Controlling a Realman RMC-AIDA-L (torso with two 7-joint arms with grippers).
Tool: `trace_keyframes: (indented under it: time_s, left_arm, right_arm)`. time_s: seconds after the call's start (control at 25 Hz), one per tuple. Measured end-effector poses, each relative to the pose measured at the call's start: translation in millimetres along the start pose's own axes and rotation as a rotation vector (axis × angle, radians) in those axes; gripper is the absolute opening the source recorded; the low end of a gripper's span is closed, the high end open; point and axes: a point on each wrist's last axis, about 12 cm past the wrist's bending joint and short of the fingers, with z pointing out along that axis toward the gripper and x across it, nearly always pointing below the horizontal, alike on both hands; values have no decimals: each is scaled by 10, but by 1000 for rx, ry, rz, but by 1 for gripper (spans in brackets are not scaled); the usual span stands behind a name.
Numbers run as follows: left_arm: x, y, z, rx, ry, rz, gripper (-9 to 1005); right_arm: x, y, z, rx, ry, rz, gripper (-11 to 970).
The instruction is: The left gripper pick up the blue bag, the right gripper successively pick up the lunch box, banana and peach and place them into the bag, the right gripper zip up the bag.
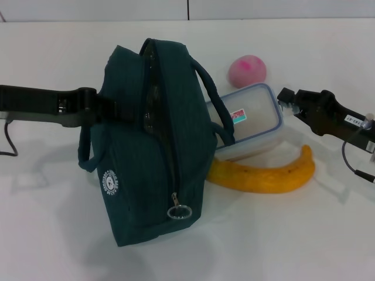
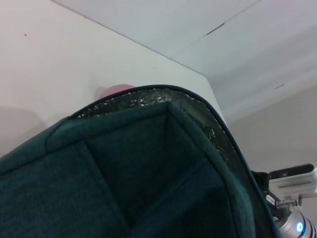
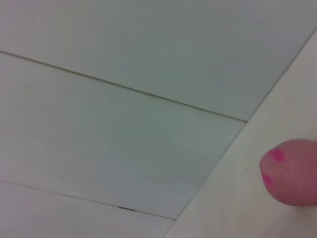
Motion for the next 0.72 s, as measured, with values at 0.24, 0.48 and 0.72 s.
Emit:
trace_keyframes:
  time_s: [0.24, 0.48, 0.72]
  left_arm:
    - [-7, 6, -20, -3, -4, 3, 29]
    - [-24, 18, -85, -2, -34, 4, 29]
    - [-22, 35, -161, -8, -55, 1, 29]
  right_arm:
    - [-12, 16, -2, -15, -13, 48, 103]
    - [-32, 30, -93, -59, -64, 85, 96]
    - [-28, 14, -270, -102, -126, 148, 102]
